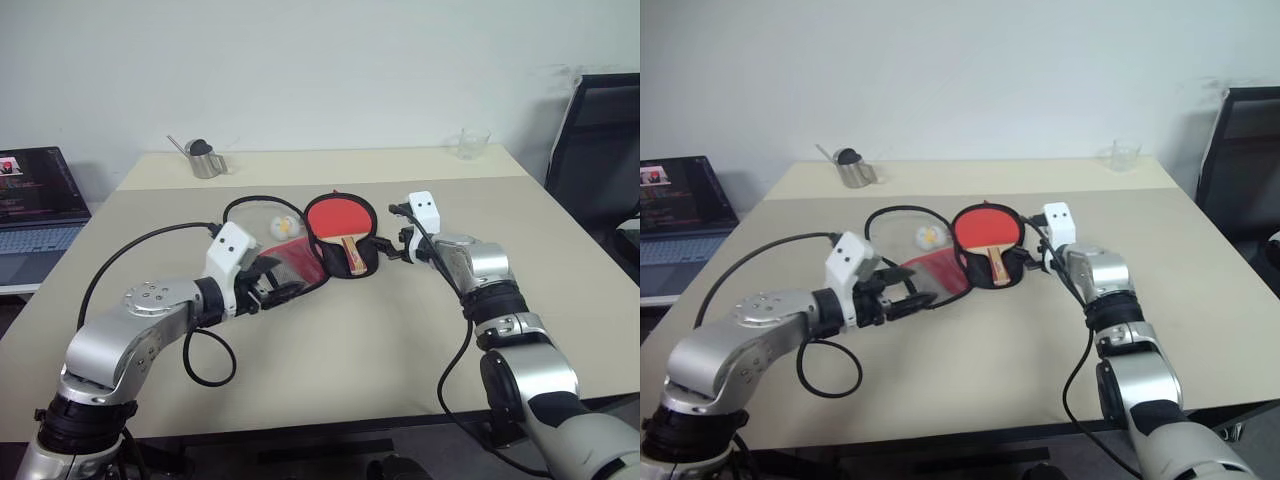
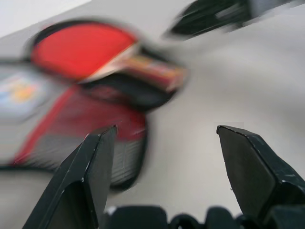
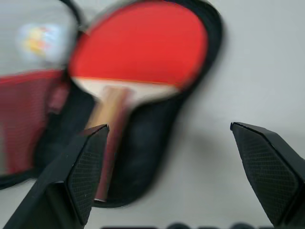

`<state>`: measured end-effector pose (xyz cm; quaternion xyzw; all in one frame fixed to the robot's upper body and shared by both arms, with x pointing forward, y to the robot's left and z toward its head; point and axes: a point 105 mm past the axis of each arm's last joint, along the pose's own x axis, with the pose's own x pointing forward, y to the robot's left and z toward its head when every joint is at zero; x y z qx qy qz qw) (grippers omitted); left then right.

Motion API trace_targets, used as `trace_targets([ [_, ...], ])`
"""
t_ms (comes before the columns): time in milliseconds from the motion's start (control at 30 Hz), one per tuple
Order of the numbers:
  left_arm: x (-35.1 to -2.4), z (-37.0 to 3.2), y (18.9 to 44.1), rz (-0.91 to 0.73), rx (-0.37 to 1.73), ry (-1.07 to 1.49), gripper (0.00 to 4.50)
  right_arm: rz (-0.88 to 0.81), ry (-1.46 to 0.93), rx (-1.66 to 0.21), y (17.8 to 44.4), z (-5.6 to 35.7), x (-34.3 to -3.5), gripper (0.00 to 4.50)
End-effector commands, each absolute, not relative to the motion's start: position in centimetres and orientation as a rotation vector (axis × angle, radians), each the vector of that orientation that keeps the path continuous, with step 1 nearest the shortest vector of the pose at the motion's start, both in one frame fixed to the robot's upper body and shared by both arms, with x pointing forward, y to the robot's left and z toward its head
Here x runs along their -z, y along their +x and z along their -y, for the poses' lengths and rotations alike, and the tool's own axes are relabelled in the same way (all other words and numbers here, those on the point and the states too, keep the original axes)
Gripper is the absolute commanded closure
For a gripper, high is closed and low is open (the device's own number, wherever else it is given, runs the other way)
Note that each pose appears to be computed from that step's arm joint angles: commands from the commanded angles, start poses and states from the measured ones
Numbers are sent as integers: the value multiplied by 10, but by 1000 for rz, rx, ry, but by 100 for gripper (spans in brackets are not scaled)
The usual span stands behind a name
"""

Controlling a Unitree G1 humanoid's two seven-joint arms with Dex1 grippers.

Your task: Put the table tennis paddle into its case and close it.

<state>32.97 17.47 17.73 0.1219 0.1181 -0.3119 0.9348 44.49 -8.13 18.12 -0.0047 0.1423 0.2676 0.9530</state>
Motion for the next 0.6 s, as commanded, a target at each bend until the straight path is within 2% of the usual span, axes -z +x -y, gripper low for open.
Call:
trace_targets([
  [33,-187,-188,340,-180,551,229,84,-171,-12,-632,435,66,-216,2],
  [167,-183,-204,351,-181,453,92,84,-164,-28,-622,434,72,-218,2],
  [300,-165,-220,375,-262,325,5,84,-176,-43,-582,437,81,-214,2],
  [500,-146,-201,397,-294,370,29,84,-171,-27,-506,443,95,-218,2],
  [600,-156,-179,408,-218,452,10,84,-167,-27,-481,445,101,-220,2],
])
